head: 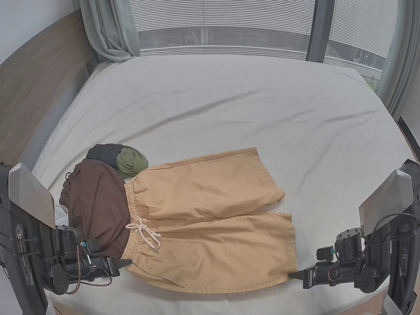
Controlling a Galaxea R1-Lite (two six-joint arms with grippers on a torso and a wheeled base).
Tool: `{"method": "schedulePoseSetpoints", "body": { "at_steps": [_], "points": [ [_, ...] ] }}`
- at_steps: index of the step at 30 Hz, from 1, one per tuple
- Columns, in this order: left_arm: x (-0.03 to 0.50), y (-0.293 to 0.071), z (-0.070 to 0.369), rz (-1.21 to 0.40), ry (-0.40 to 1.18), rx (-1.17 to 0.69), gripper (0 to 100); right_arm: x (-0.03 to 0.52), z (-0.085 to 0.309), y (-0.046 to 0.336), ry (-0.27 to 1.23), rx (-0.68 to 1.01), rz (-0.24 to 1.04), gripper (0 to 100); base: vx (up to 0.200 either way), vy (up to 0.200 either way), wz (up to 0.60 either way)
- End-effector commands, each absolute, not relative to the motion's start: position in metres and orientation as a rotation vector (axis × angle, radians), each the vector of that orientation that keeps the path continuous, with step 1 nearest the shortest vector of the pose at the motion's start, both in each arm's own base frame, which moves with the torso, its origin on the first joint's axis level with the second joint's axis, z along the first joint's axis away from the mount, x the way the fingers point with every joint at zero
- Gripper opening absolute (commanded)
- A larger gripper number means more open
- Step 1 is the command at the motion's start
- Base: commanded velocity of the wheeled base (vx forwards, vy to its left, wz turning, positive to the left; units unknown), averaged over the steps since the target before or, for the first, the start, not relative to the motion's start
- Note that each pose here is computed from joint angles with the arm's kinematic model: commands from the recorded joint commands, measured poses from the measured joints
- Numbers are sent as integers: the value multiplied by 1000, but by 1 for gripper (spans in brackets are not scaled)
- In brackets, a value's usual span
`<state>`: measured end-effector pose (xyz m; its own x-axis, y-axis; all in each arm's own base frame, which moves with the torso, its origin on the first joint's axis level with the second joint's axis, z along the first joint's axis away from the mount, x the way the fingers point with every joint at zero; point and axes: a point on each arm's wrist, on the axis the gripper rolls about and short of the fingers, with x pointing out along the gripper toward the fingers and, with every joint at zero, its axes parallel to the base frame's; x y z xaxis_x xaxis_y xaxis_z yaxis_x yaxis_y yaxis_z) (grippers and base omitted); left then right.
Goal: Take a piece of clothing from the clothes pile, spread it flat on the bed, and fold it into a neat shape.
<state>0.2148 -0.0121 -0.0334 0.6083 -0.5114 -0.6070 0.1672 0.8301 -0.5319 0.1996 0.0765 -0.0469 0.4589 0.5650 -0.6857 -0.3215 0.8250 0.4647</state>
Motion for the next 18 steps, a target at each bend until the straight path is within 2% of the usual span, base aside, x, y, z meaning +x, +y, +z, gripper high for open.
{"method": "schedulePoseSetpoints", "body": {
  "at_steps": [1,18],
  "points": [
    [221,-13,-26,-403,788,-486,0,205,-19,78,815,294,591,0,0,0,0],
    [245,-15,3,-391,639,-615,0,251,12,86,577,383,599,0,0,0,0]
  ]
}}
